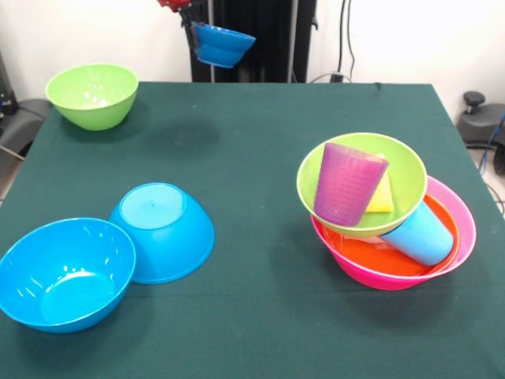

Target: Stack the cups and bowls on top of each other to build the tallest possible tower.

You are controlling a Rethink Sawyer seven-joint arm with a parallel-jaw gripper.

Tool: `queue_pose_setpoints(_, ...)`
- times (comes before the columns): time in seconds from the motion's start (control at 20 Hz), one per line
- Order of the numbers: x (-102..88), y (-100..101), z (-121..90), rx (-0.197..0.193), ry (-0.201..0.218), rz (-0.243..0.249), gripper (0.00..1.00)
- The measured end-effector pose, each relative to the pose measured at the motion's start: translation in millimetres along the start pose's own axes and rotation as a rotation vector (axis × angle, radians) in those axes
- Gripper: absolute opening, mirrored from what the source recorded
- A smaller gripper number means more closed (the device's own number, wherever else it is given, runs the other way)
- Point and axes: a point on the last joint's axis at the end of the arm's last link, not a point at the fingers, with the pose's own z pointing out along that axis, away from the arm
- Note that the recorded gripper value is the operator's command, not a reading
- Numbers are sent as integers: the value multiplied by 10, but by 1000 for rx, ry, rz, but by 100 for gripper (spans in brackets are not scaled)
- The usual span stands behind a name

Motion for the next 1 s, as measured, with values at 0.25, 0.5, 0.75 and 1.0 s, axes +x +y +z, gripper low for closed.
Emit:
queue_pose_setpoints(0.25,-262,138,61,14,-23,-54,0)
queue_pose_setpoints(0.5,-702,363,164,57,-75,-114,0)
queue_pose_setpoints(0.75,-964,451,209,90,-109,-127,0)
queue_pose_setpoints(1.0,-1258,434,211,125,-130,-92,0)
